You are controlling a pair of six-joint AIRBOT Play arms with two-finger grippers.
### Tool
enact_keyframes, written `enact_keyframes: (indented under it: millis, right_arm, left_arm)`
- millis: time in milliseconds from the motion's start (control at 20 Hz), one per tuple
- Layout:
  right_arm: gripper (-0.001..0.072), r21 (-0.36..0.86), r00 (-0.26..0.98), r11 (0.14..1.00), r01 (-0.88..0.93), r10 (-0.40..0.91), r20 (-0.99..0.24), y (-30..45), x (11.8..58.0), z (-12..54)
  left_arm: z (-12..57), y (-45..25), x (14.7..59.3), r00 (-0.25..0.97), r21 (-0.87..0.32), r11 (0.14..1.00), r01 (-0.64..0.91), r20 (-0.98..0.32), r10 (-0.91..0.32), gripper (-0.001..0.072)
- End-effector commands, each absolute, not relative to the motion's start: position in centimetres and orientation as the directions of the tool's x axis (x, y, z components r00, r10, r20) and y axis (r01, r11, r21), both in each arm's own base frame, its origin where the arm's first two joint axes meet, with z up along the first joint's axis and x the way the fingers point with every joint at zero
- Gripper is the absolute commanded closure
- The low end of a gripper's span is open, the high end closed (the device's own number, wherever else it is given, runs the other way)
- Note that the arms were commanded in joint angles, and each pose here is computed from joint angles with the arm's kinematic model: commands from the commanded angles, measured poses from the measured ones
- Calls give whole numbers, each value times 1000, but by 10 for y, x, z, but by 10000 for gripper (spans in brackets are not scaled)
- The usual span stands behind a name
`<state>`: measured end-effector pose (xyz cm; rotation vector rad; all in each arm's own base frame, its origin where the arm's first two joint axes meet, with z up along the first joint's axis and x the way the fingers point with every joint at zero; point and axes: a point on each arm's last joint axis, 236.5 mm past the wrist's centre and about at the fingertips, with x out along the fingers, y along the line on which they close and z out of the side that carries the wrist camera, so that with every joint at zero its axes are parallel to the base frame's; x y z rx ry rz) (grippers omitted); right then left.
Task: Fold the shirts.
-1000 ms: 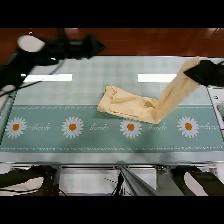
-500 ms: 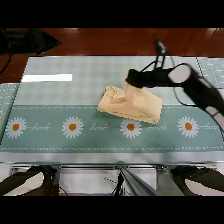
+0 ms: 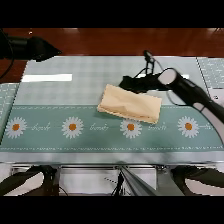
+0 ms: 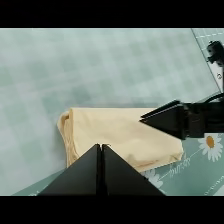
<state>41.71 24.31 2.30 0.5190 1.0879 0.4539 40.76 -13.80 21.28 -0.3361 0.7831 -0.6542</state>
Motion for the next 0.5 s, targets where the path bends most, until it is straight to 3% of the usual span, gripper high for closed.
enact_keyframes:
  millis: [0, 100, 150, 300, 350, 450]
  right_arm:
    - [279, 351, 275, 936, -31, 345, -897, 104, 379, 18]
    - [278, 144, 178, 985, 95, 125, -976, 0, 339, 18]
    - [275, 111, 144, 978, 179, 86, -986, -34, 320, 18]
    - [252, 343, 252, 831, 439, 253, -934, -55, 298, 6]
    - [191, 424, 305, 769, 478, 307, -901, -49, 296, -4]
    - [163, 535, 365, 681, 500, 395, -843, -26, 295, -27]
  left_arm:
    - [206, -127, 410, 536, -475, 782, 403, -570, -623, 675]
    - [203, -122, 411, 539, -464, 793, 396, -581, -609, 675]
    - [201, -121, 410, 536, -458, 796, 396, -589, -605, 675]
    - [198, -121, 407, 524, -457, 796, 397, -599, -605, 675]
    - [198, -120, 407, 525, -453, 799, 395, -603, -601, 675]
    - [197, -120, 407, 524, -452, 799, 395, -604, -601, 675]
